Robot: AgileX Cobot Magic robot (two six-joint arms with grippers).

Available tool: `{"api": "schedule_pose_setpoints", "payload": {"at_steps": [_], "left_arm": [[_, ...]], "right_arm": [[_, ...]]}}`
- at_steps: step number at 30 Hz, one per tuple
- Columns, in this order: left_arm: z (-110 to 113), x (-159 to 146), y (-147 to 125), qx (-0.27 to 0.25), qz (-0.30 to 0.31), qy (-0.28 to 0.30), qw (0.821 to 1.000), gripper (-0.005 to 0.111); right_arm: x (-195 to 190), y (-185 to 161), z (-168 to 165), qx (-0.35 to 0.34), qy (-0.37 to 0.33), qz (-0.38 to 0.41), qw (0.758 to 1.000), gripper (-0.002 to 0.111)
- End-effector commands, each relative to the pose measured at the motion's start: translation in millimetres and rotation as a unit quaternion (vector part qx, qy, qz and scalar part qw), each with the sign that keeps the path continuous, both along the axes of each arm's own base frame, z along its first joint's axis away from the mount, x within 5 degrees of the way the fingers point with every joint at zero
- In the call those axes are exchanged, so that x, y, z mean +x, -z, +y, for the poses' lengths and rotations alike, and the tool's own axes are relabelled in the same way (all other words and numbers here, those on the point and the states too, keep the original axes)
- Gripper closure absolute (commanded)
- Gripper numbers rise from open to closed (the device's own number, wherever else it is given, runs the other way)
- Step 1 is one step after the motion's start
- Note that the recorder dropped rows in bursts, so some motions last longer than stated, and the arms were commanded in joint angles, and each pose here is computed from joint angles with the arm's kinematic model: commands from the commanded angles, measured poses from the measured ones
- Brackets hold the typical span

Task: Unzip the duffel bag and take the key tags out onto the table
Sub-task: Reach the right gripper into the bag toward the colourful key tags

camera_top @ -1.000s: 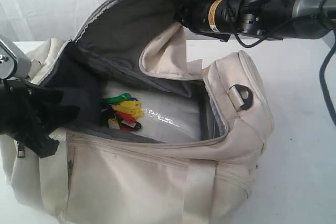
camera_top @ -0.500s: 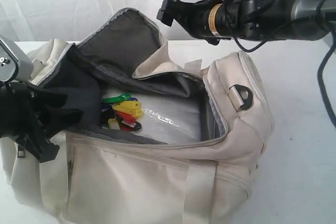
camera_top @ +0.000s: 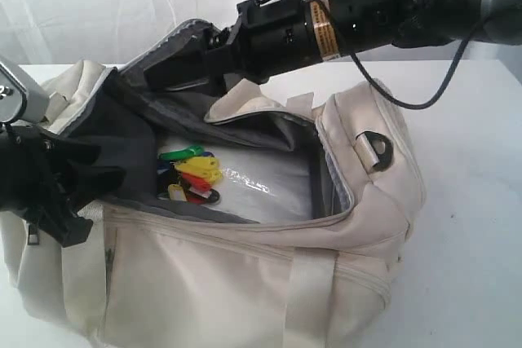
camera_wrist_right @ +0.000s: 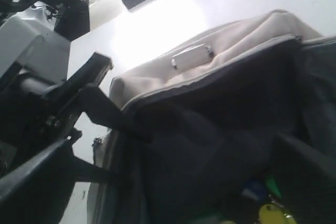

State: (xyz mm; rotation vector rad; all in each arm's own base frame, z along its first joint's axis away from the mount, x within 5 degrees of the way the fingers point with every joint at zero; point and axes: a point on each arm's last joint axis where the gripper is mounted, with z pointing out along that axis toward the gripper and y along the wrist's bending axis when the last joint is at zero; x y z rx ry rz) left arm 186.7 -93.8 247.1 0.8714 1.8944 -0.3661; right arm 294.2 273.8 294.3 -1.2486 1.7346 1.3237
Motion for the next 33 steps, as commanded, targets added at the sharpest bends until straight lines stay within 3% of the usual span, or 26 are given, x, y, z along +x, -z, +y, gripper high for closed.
{"api": "schedule_pose_setpoints", "payload": {"at_steps": [1,7,11,19,23,29,33], "left_arm": [[1.9,-4.0,-2.7,0.001,-0.009,-0.004,1.0,0.056],[8.1,-12.3,-18.6,-0.004,-0.052,-0.022,0.998,0.056],[14.3,-22.1,-35.1,-0.03,-0.088,-0.046,0.995,0.056],[22.7,-48.8,-64.0,-0.098,-0.145,-0.06,0.983,0.056],[27.8,-64.2,-76.2,-0.128,-0.171,-0.064,0.975,0.058],[37.8,-81.7,-88.7,-0.136,-0.222,-0.082,0.962,0.061],[45.7,-88.4,-93.2,-0.121,-0.254,-0.106,0.954,0.061]], "right_arm": [[-10.4,15.6,5.1,-0.019,-0.01,-0.03,0.999,0.018],[-16.6,50.0,6.0,-0.072,0.023,-0.071,0.995,0.037],[-23.4,67.3,4.0,-0.097,0.023,-0.085,0.991,0.043],[-23.1,91.9,-1.8,-0.139,0.042,-0.103,0.984,0.044],[-27.3,103.6,8.0,-0.163,0.03,-0.149,0.975,0.044],[-38.9,122.3,31.4,-0.217,0.029,-0.24,0.946,0.044],[-38.3,124.4,40.5,-0.217,0.079,-0.218,0.948,0.044]]}}
